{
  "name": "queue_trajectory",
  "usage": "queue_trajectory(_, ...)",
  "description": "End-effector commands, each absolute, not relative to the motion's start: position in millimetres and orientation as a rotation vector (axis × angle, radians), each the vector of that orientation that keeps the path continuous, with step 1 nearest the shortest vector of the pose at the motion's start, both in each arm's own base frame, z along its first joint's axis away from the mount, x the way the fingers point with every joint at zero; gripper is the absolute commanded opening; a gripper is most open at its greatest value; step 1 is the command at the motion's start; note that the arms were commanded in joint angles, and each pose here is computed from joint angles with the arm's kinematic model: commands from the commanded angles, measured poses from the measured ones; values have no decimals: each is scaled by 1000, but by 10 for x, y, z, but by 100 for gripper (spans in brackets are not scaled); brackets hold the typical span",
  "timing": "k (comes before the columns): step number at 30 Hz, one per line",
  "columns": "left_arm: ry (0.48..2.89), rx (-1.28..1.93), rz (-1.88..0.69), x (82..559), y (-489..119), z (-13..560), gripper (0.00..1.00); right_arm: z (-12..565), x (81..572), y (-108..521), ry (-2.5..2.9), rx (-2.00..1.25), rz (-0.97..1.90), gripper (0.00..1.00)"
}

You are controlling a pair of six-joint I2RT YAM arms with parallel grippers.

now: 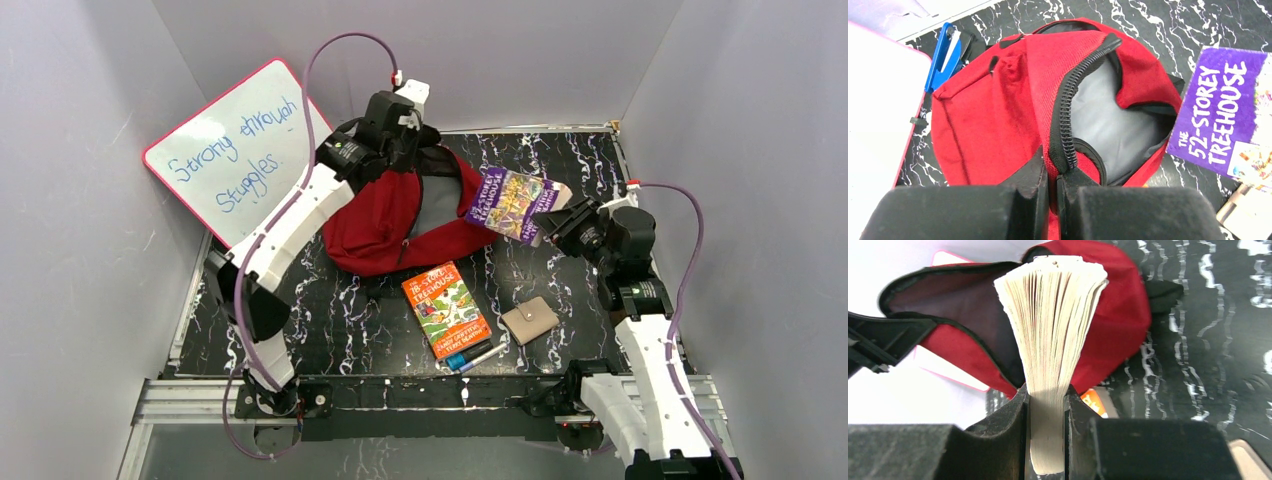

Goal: Pack the student bag
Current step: Pick up the book from the center of the board, then place the book in the student bag.

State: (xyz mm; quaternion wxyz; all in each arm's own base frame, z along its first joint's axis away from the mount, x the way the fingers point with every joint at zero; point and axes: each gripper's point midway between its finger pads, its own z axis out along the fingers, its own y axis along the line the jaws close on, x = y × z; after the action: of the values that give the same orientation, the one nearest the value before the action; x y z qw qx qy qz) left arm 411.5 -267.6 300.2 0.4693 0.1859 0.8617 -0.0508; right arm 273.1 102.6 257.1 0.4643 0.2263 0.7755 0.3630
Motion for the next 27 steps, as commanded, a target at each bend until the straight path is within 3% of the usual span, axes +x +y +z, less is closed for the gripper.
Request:
queue_trajectory(1,2046,460,-202,3981,-2583,3240,0,3356,2745,1328,1678,365,1161,0)
queue_trajectory(9,2059,471,-238,3873,-2528,3128,0,3436,2820,1386,1671,364,1211,0)
queue_trajectory(18,2044,442,-305,3876,-2598,3201,0,2898,3007,1381,1808,521,1194,0)
queue_trajectory(27,2019,467,-338,3878,-2663,3299,0,2695,3309,1813,1910,477,1272,0)
